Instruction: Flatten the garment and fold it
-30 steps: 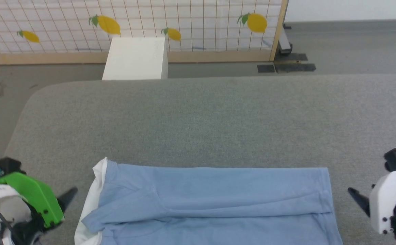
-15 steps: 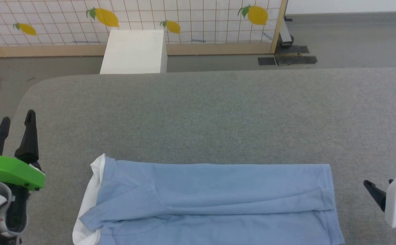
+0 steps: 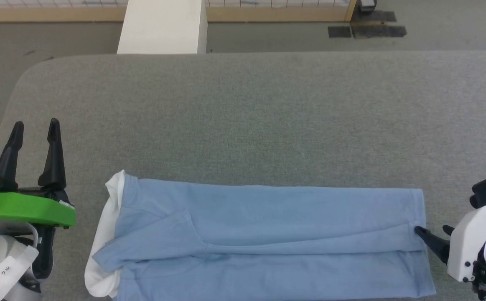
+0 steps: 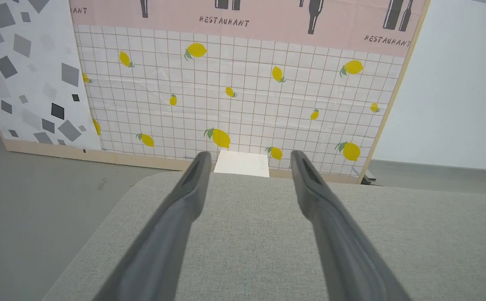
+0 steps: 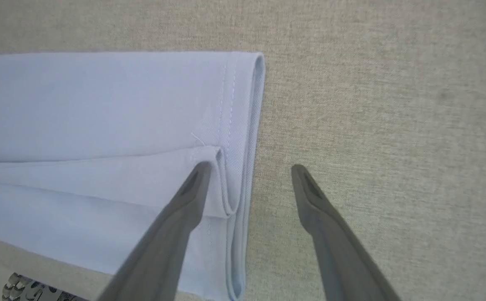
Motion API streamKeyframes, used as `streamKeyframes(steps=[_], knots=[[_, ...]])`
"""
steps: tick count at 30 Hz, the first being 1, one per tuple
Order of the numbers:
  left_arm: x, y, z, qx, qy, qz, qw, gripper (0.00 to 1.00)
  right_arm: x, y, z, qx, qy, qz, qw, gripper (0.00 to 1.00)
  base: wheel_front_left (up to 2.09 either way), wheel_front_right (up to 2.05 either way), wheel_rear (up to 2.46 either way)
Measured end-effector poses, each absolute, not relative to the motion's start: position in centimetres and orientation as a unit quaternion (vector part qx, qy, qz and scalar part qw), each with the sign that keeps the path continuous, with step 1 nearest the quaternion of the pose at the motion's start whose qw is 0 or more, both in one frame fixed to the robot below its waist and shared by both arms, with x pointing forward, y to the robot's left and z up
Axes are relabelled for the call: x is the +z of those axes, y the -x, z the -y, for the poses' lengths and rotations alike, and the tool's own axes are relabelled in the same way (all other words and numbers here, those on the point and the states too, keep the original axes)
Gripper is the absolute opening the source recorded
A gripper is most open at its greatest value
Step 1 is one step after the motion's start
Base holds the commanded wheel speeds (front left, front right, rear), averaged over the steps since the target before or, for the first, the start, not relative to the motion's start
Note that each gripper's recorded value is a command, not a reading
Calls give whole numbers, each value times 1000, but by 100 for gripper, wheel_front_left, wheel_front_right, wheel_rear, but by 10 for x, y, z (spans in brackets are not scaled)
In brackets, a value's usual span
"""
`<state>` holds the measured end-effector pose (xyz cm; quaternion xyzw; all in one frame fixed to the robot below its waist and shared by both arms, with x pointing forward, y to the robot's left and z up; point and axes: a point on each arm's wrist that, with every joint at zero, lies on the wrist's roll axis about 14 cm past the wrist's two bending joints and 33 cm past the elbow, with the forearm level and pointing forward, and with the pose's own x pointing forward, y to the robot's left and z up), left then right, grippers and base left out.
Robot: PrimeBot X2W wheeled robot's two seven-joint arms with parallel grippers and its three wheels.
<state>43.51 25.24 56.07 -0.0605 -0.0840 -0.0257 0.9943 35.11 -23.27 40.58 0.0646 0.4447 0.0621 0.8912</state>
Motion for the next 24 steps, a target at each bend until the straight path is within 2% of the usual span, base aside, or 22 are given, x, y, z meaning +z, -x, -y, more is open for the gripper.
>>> streamKeyframes(steps=[7, 17, 22, 23, 24], knots=[[547, -438, -252, -17, 80, 80, 993, 100, 379, -346, 217, 82, -78, -486, 867, 100, 0, 0, 0], [541, -434, -255, -9, 82, 79, 993, 100, 377, -348, 181, 140, -73, -494, 855, 100, 0, 0, 0], [539, -432, -255, -9, 82, 77, 994, 100, 373, -348, 182, 142, -65, -501, 851, 98, 0, 0, 0], [539, -432, -256, -6, 83, 78, 994, 100, 373, -348, 183, 141, -64, -503, 850, 19, 0, 0, 0], [539, -432, -256, -5, 84, 77, 993, 100, 373, -348, 184, 140, -62, -505, 850, 0, 0, 0, 0]])
